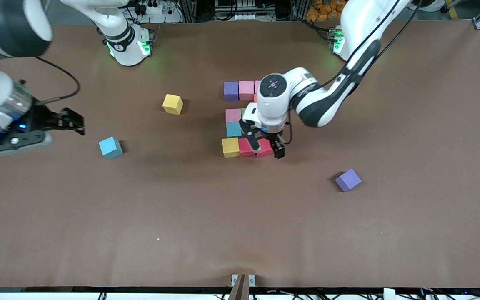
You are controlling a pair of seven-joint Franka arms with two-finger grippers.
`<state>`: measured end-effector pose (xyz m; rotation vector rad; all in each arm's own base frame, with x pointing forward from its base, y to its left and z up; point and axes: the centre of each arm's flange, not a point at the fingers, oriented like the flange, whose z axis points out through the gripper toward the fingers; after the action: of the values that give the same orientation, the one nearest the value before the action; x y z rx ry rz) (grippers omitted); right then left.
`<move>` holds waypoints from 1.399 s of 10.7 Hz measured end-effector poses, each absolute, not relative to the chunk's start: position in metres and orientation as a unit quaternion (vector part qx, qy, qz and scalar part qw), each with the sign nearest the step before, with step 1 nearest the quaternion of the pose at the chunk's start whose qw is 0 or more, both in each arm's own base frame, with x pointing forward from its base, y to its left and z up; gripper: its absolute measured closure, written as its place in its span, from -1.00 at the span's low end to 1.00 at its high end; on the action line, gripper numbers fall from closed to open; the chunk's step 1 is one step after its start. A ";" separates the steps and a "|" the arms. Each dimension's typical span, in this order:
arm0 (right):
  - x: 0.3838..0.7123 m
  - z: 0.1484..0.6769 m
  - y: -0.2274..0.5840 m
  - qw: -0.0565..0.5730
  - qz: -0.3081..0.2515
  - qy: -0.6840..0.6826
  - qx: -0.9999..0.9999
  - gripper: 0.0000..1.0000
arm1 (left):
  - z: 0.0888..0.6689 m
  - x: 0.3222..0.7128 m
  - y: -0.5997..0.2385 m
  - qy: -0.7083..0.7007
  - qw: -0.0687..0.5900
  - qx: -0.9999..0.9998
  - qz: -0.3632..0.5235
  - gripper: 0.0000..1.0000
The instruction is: Form number 2 with 11 blocks
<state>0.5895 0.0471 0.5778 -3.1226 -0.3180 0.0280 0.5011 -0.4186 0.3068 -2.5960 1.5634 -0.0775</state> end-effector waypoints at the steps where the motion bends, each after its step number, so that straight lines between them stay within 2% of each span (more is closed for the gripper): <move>1: 0.588 0.590 0.036 0.001 0.011 -0.092 -0.996 -1.00 | 0.333 0.509 -0.405 0.498 0.066 -0.864 -0.022 -1.00; 5: 0.583 0.623 0.002 -0.001 0.008 -0.061 -0.998 -1.00 | 0.447 0.548 -0.369 0.435 0.109 -0.894 -0.007 -1.00; 9: 0.572 0.637 -0.010 0.010 0.019 -0.046 -0.999 -1.00 | 0.496 0.599 -0.295 0.358 0.109 -0.927 -0.029 -1.00; 15: 0.558 0.659 -0.016 0.009 0.004 -0.041 -0.999 -1.00 | 0.586 0.611 -0.165 0.166 0.035 -0.984 -0.054 -1.00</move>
<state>0.5578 -0.0160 0.6586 -3.1205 -0.1272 0.0126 0.6110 -0.1647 0.5865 -3.0232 0.5115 -0.1659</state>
